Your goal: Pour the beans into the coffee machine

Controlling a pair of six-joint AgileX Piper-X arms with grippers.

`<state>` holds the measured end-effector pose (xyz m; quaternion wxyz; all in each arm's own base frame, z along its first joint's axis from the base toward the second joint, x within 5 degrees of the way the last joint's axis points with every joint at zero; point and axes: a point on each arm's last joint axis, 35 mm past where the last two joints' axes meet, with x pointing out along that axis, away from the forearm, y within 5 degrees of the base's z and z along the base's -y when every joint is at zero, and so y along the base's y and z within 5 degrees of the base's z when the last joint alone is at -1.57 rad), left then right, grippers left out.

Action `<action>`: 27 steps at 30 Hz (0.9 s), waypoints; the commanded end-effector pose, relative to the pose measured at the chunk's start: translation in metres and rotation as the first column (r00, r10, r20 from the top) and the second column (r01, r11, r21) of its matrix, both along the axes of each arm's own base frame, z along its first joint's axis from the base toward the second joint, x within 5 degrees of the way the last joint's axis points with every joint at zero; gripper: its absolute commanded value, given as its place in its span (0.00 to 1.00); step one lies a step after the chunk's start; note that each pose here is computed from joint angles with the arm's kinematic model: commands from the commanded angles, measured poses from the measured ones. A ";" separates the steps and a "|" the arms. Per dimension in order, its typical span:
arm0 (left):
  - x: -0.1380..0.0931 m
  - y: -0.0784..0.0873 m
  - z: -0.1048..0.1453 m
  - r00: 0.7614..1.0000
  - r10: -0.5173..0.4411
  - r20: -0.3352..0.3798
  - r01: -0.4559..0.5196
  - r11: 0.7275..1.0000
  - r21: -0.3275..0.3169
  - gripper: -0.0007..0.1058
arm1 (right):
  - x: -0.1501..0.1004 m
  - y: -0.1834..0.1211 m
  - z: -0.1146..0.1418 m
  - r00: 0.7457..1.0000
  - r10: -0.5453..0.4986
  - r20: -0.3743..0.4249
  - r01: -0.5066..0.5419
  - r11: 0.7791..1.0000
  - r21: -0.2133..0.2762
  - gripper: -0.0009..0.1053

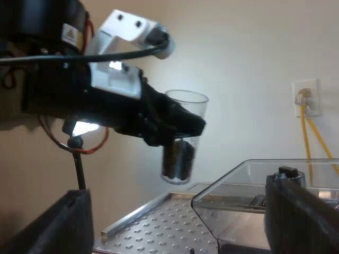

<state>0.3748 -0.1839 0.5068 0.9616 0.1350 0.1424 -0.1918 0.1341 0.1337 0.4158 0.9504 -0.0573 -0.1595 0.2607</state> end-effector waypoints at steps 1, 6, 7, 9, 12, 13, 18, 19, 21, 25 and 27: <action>-0.006 -0.007 0.009 0.999 -0.020 0.047 0.019 1.000 0.023 0.38 | -0.002 -0.002 0.006 1.000 -0.005 0.029 0.005 1.000 0.009 0.65; -0.009 -0.020 0.009 0.993 -0.045 0.113 0.027 0.986 0.163 0.38 | -0.002 -0.002 0.006 1.000 -0.005 0.028 0.005 1.000 0.007 0.65; -0.009 -0.020 0.009 0.992 -0.048 0.118 0.028 0.985 0.173 0.38 | -0.002 -0.002 0.006 1.000 -0.005 0.028 0.005 1.000 0.007 0.65; -0.009 -0.022 0.011 0.988 -0.061 0.138 0.032 0.979 0.201 0.38 | -0.002 -0.002 0.006 1.000 -0.005 0.028 0.005 1.000 0.007 0.65; -0.009 -0.022 0.012 0.980 -0.092 0.175 0.042 0.962 0.271 0.38 | -0.002 -0.002 0.006 1.000 -0.005 0.024 0.005 1.000 0.003 0.65; -0.009 -0.022 0.013 0.978 -0.102 0.182 0.045 0.955 0.293 0.38 | -0.002 -0.002 0.006 1.000 -0.005 0.024 0.005 1.000 0.003 0.65; -0.008 -0.022 0.015 0.966 -0.125 0.228 0.031 0.926 0.376 0.38 | -0.002 -0.002 0.006 1.000 -0.005 0.024 0.005 1.000 0.004 0.65; -0.008 -0.022 0.016 0.964 -0.129 0.231 0.032 0.923 0.383 0.38 | -0.002 -0.002 0.006 1.000 -0.005 0.024 0.005 1.000 0.004 0.65; -0.008 -0.022 0.016 0.959 -0.146 0.243 0.033 0.908 0.417 0.38 | -0.002 -0.002 0.006 1.000 -0.004 0.023 0.004 1.000 0.005 0.65; -0.008 -0.022 0.016 0.947 -0.193 0.258 0.037 0.860 0.508 0.38 | -0.002 -0.002 0.006 1.000 -0.004 0.023 0.004 1.000 0.005 0.65; -0.008 -0.022 0.016 0.927 -0.261 0.269 0.037 0.778 0.627 0.38 | -0.002 -0.002 0.006 1.000 -0.004 0.023 0.004 1.000 0.005 0.65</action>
